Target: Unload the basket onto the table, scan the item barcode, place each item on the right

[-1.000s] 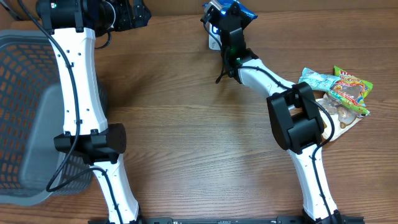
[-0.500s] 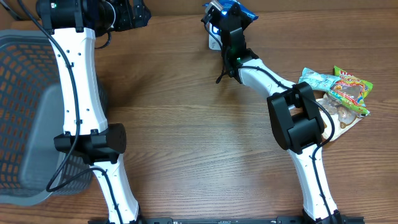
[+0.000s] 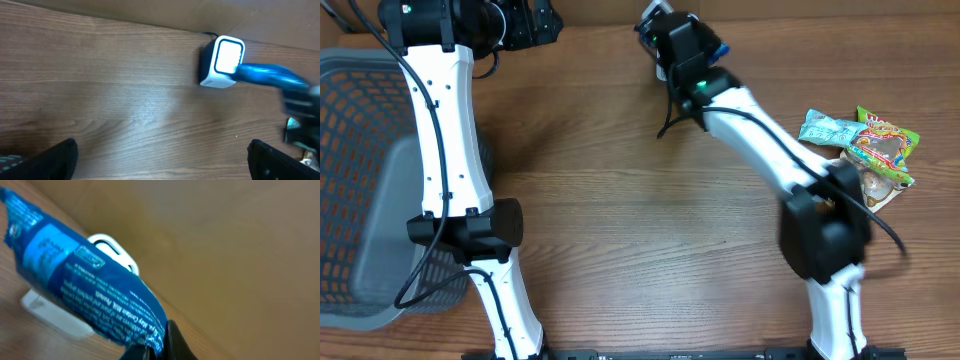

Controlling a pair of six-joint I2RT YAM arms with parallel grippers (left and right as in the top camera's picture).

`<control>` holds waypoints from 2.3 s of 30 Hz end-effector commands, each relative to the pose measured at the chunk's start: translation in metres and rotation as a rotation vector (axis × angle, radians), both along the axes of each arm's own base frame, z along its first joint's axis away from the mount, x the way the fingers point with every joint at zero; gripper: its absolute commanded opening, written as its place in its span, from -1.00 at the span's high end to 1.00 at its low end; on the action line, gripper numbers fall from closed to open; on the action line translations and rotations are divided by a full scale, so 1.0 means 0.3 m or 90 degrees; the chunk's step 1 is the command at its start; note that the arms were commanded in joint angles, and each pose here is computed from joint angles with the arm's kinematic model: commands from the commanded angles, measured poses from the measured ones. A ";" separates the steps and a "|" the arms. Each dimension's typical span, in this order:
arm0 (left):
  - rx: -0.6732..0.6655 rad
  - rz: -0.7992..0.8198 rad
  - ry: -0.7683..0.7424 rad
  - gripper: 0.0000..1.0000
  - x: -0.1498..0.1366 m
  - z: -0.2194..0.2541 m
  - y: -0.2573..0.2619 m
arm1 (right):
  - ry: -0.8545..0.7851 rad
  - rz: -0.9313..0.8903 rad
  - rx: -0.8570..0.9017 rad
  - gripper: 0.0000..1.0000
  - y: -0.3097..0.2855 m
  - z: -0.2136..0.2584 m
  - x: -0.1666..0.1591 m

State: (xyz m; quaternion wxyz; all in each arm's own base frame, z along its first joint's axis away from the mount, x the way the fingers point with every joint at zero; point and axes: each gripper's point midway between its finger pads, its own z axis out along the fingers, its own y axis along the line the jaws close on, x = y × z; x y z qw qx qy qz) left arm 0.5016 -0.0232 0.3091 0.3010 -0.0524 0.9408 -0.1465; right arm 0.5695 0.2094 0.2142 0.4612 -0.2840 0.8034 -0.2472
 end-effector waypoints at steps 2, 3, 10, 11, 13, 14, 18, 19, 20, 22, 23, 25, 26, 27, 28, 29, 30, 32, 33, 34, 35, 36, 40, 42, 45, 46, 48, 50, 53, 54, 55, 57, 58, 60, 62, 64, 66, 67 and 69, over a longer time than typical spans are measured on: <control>-0.005 -0.001 -0.019 -1.00 -0.009 0.041 -0.006 | -0.028 -0.170 0.294 0.92 -0.267 0.296 -0.131; -0.005 0.000 -0.019 -0.99 -0.009 0.041 -0.006 | 0.027 -0.213 0.322 0.92 -0.361 0.261 -0.177; -0.005 0.000 -0.019 -1.00 -0.009 0.041 -0.006 | 0.246 -0.495 0.391 0.92 -0.870 -0.051 -0.392; -0.005 -0.001 -0.019 -1.00 -0.009 0.041 -0.007 | 0.266 -0.510 0.404 0.92 -0.909 -0.093 -0.412; -0.005 -0.001 -0.019 -1.00 -0.009 0.041 -0.006 | 0.302 -0.522 0.427 0.92 -0.952 -0.164 -0.446; -0.005 0.000 -0.019 -1.00 -0.009 0.041 -0.006 | 0.339 -0.544 0.452 0.92 -0.987 -0.238 -0.491; -0.005 0.000 -0.019 -1.00 -0.009 0.041 -0.006 | 0.397 -0.591 0.459 0.82 -1.031 -0.347 -0.587; -0.005 -0.001 -0.019 -0.99 -0.009 0.041 -0.006 | 0.403 -0.596 0.459 0.63 -1.035 -0.354 -0.597; -0.005 -0.001 -0.019 -1.00 -0.009 0.041 -0.006 | 0.410 -0.603 0.459 -1.00 -1.041 -0.358 -0.609; -0.005 0.000 -0.019 -0.99 -0.009 0.041 -0.006 | 0.424 -0.597 0.478 -1.00 -1.027 -0.341 -0.620; -0.005 0.000 -0.019 -1.00 -0.009 0.041 -0.006 | 0.430 -0.593 0.490 -1.00 -1.019 -0.323 -0.624; -0.005 0.000 -0.019 -0.99 -0.009 0.041 -0.006 | 0.438 -0.548 0.530 -1.00 -0.985 -0.249 -0.626; -0.005 0.000 -0.019 -0.99 -0.009 0.041 -0.006 | 0.436 -0.519 0.544 -1.00 -0.967 -0.211 -0.623; -0.005 0.000 -0.019 -0.99 -0.009 0.041 -0.006 | 0.428 -0.472 0.566 -1.00 -0.940 -0.145 -0.621; -0.005 0.000 -0.019 -0.99 -0.009 0.041 -0.007 | 0.403 -0.411 0.593 -1.00 -0.906 -0.039 -0.628; -0.005 0.000 -0.019 -0.99 -0.009 0.041 -0.006 | 0.381 -0.373 0.608 -1.00 -0.881 0.037 -0.639; -0.005 0.000 -0.019 -0.99 -0.009 0.041 -0.006 | 0.354 -0.334 0.619 -1.00 -0.854 0.121 -0.659; -0.005 0.000 -0.019 -0.99 -0.009 0.041 -0.006 | 0.272 -0.281 0.625 -1.00 -0.812 0.327 -0.756; -0.005 0.000 -0.019 -0.99 -0.009 0.041 -0.006 | 0.242 -0.269 0.620 -1.00 -0.803 0.393 -0.798; -0.005 0.000 -0.019 -0.99 -0.009 0.041 -0.006 | 0.207 -0.254 0.616 -1.00 -0.795 0.457 -0.835; -0.005 0.000 -0.019 -1.00 -0.009 0.041 -0.006 | 0.156 -0.232 0.609 -1.00 -0.788 0.532 -0.867; -0.005 0.000 -0.019 -0.99 -0.009 0.041 -0.006 | 0.126 -0.217 0.606 -1.00 -0.781 0.577 -0.890; -0.005 -0.001 -0.019 -1.00 -0.009 0.041 -0.007 | 0.007 -0.159 0.590 -1.00 -0.741 0.742 -1.039; -0.005 -0.001 -0.019 -0.99 -0.009 0.041 -0.007 | -0.034 -0.139 0.584 -1.00 -0.718 0.793 -1.121; -0.005 0.000 -0.019 -0.99 -0.009 0.041 -0.006 | -0.091 -0.111 0.574 -1.00 -0.689 0.855 -1.230; -0.005 0.000 -0.019 -0.99 -0.009 0.041 -0.006 | -0.112 -0.101 0.570 -1.00 -0.677 0.875 -1.272; -0.005 0.000 -0.019 -0.99 -0.009 0.041 -0.006 | -0.120 -0.071 0.570 -1.00 -0.646 0.890 -1.311; -0.005 -0.001 -0.019 -0.99 -0.009 0.041 -0.006 | -0.118 -0.059 0.570 -1.00 -0.632 0.891 -1.331; -0.005 -0.001 -0.019 -0.99 -0.009 0.041 -0.007 | -0.102 -0.064 0.573 -1.00 -0.628 0.870 -1.338; -0.005 -0.001 -0.019 -0.99 -0.009 0.041 -0.008 | -0.111 -0.075 0.563 -1.00 -0.639 0.867 -1.348; -0.005 -0.001 -0.019 -1.00 -0.009 0.041 -0.008 | -0.119 -0.085 0.551 -1.00 -0.653 0.865 -1.351; -0.005 -0.001 -0.019 -0.99 -0.009 0.041 -0.008 | -0.139 -0.129 0.524 -1.00 -0.699 0.828 -1.356; -0.005 -0.001 -0.019 -0.99 -0.009 0.041 -0.007 | -0.148 -0.145 0.516 -1.00 -0.717 0.784 -1.352; -0.005 -0.001 -0.019 -0.99 -0.009 0.041 -0.008 | -0.176 -0.142 0.511 -1.00 -0.730 0.730 -1.330; -0.005 -0.001 -0.019 -1.00 -0.009 0.041 -0.007 | -0.213 -0.124 0.507 -1.00 -0.736 0.681 -1.298; -0.005 -0.001 -0.019 -1.00 -0.009 0.041 -0.008 | -0.246 -0.107 0.506 -1.00 -0.740 0.633 -1.267; -0.005 -0.001 -0.019 -1.00 -0.009 0.041 -0.008 | -0.278 -0.079 0.505 -1.00 -0.736 0.570 -1.236; -0.005 -0.001 -0.019 -1.00 -0.009 0.041 -0.008 | -0.289 -0.070 0.505 -1.00 -0.735 0.544 -1.226; -0.005 -0.001 -0.019 -1.00 -0.009 0.041 -0.008 | -0.314 -0.037 0.505 -1.00 -0.723 0.445 -1.197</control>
